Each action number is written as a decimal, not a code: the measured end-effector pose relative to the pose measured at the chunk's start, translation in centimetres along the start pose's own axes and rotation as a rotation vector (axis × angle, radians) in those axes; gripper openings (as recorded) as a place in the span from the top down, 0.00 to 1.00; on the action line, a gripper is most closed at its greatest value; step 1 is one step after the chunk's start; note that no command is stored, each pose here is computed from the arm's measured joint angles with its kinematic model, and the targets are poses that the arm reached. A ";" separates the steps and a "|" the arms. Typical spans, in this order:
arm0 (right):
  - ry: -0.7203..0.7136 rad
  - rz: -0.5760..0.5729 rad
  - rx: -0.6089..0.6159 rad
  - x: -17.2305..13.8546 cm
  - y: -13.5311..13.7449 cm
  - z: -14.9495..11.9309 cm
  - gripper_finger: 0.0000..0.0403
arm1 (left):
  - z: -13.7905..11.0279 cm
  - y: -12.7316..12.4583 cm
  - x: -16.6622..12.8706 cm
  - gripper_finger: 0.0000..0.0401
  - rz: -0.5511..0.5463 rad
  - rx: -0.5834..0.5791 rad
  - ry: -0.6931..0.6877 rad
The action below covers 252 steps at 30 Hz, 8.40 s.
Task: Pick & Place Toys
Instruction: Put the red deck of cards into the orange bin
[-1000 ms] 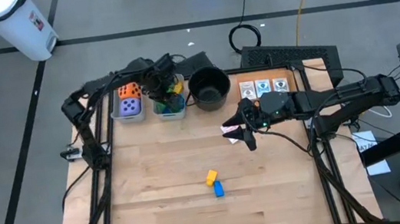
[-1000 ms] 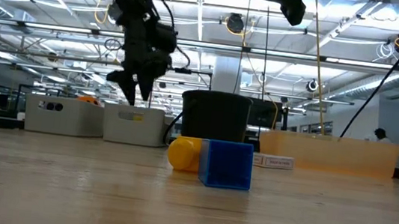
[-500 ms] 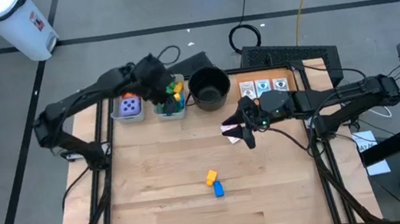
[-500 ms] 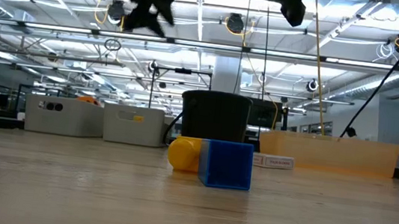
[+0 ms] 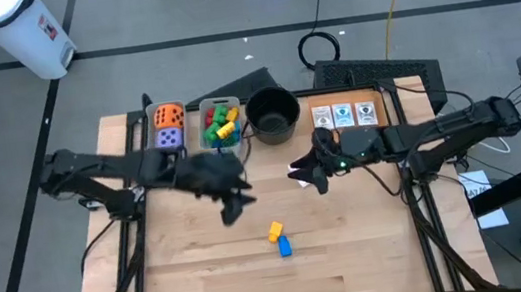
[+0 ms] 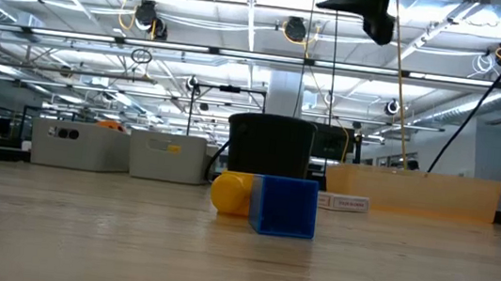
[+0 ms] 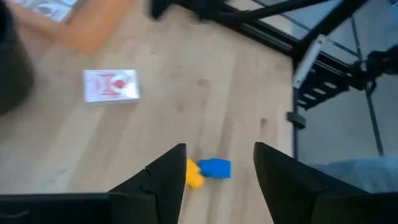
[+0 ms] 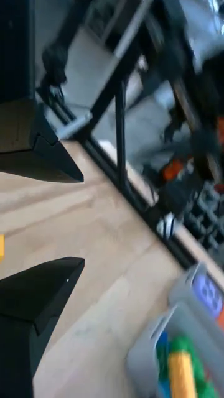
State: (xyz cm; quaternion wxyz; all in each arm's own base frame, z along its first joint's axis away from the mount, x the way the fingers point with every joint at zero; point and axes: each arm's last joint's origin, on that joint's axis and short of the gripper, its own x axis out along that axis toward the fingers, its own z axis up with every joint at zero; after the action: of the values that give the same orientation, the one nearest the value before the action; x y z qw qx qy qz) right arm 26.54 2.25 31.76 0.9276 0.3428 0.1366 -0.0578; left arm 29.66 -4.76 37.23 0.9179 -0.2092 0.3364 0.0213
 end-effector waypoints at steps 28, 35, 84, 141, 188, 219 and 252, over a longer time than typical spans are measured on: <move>0.612 -0.713 0.005 8.9 -7.7 -1.8 0.50 | -3.2 -5.8 -0.8 0.52 -0.073 0.040 -0.037; 0.579 -0.737 0.055 8.4 -9.5 0.0 0.50 | -3.1 -5.7 -0.8 0.52 -0.048 0.040 -0.055; 0.546 -0.729 0.147 8.9 -12.8 -5.4 0.11 | -3.0 -5.5 -0.8 0.52 -0.008 0.037 -0.084; 0.501 -0.631 -0.064 5.8 -9.8 -3.1 0.23 | -2.9 -5.5 -0.8 0.52 0.005 0.036 -0.096; 0.928 -0.617 -0.522 -5.2 -20.0 6.2 0.24 | 0.7 -0.4 -0.1 0.52 0.047 -0.040 -0.122; 1.077 -0.569 -0.641 -2.0 -23.5 2.1 0.24 | 1.1 0.5 -0.1 0.52 0.045 -0.040 -0.117; 1.116 -0.555 -0.637 -2.7 -23.0 1.9 0.18 | 1.1 0.5 -0.1 0.52 0.044 -0.056 -0.118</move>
State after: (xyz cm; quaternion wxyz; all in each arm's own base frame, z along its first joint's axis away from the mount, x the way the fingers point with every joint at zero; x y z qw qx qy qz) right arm 19.78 -16.39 19.60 0.7252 -0.0150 0.6853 -0.0650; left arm 30.20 -3.89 37.87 0.9292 -0.2258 0.2856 0.0632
